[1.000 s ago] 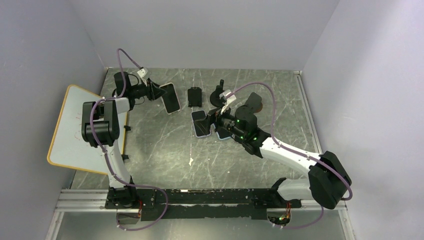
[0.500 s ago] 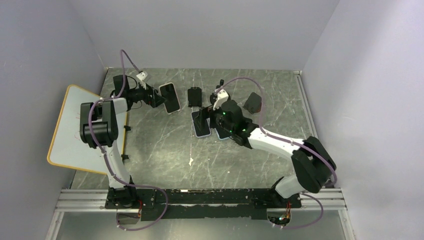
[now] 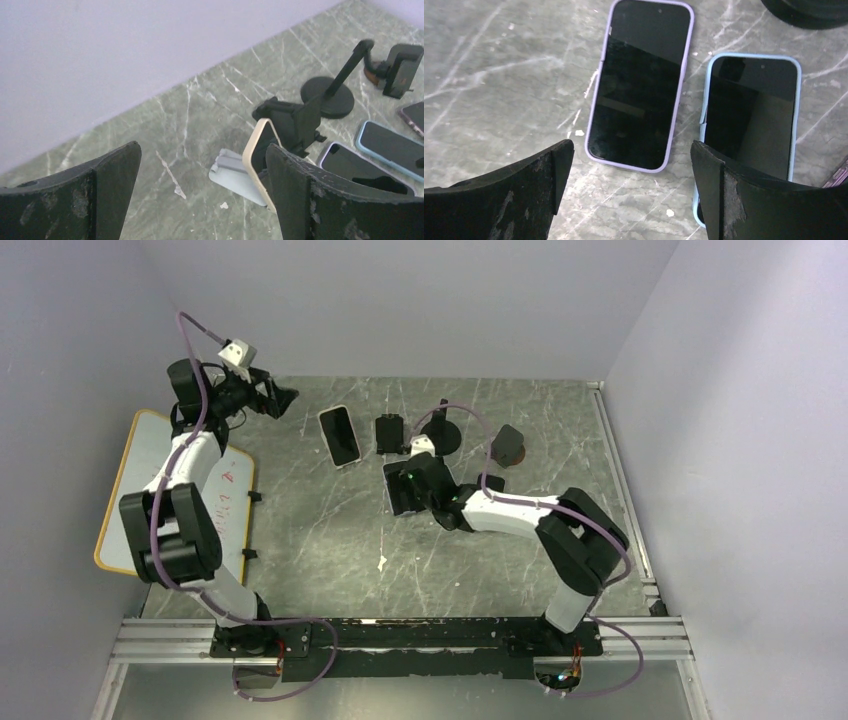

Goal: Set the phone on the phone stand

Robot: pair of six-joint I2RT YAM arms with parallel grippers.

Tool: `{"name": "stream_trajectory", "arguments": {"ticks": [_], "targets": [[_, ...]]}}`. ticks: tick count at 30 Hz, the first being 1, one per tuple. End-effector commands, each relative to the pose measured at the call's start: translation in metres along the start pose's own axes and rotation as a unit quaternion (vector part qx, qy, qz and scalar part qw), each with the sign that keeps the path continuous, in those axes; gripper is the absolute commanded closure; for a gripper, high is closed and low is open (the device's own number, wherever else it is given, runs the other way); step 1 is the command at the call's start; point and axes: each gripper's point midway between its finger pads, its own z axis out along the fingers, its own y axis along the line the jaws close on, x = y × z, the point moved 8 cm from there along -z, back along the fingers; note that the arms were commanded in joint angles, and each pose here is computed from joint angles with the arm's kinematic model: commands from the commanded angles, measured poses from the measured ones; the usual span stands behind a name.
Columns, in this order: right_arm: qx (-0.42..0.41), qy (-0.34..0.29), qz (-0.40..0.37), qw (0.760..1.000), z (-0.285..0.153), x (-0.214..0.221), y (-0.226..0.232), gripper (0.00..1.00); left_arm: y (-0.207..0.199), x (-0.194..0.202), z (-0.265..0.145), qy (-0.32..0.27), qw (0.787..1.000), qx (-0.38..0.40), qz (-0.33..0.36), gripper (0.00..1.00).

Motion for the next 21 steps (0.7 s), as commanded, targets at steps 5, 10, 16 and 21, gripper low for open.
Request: {"name": "stream_trajectory", "arguments": {"ticks": [5, 10, 16, 21], "targets": [[0.024, 0.028, -0.005, 0.999, 0.014, 0.013, 0.009, 0.09, -0.022, -0.06, -0.012, -0.058, 0.998, -0.023, 0.016, 0.02], [0.018, 0.042, -0.004, 0.999, 0.021, 0.021, 0.015, 0.08, -0.024, -0.059, -0.01, -0.054, 0.998, -0.017, 0.015, 0.02], [0.026, 0.056, -0.007, 0.998, 0.03, 0.032, 0.019, 0.08, -0.021, -0.048, -0.005, -0.043, 0.999, -0.013, 0.002, 0.02], [0.042, 0.056, -0.007, 0.998, 0.035, 0.035, 0.018, 0.06, -0.022, -0.052, -0.007, -0.044, 0.999, -0.017, 0.009, 0.02]]}}
